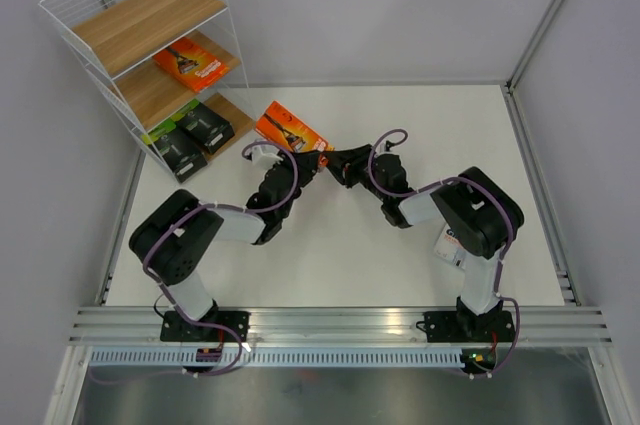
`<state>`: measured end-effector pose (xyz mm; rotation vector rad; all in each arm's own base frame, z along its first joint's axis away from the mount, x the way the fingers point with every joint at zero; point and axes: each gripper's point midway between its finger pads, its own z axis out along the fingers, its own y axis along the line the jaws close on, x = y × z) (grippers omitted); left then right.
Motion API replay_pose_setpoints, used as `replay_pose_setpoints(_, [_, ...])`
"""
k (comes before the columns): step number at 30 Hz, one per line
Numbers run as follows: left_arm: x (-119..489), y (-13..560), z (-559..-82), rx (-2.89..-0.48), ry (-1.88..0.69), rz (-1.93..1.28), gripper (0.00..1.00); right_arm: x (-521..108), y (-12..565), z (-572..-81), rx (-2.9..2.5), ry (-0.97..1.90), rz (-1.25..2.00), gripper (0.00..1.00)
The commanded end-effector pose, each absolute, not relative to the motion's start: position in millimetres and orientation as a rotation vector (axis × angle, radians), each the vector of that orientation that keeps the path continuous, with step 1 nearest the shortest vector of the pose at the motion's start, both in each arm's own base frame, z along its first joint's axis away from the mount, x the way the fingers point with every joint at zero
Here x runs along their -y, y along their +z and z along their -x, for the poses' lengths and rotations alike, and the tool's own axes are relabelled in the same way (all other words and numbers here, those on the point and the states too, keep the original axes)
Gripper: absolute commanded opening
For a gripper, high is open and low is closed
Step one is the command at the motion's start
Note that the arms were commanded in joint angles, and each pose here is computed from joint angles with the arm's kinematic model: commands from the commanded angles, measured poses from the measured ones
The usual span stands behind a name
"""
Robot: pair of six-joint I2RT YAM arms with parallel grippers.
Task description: Place and organize the shaving razors onto the shelf
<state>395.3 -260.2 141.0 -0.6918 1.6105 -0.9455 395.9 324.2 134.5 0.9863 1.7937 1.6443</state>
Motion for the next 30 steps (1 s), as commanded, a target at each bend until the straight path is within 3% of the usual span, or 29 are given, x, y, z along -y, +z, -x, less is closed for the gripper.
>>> replay_pose_setpoints(1, [250, 169, -392, -1.59, -0.951, 0.637, 0.26, -334, 182, -377, -1.741, 1.821, -0.829, 0.52])
replay_pose_setpoints(7, [219, 186, -380, -1.696, -1.002, 0.567, 0.27, -315, 192, -333, -1.867, 1.788, -0.621, 0.66])
replay_pose_setpoints(13, [177, 234, -351, -1.684, -1.045, 0.45, 0.29, -265, 185, -327, -2.014, 1.253, -0.403, 0.76])
replay_pose_setpoints(18, [151, 252, -326, -1.762, -1.062, 0.375, 0.3, -239, 189, -331, -1.998, 1.059, -0.35, 0.78])
replay_pose_setpoints(30, [77, 279, -321, -1.811, -0.958, 0.492, 0.3, -248, 167, -330, -2.071, 1.09, -0.347, 0.78])
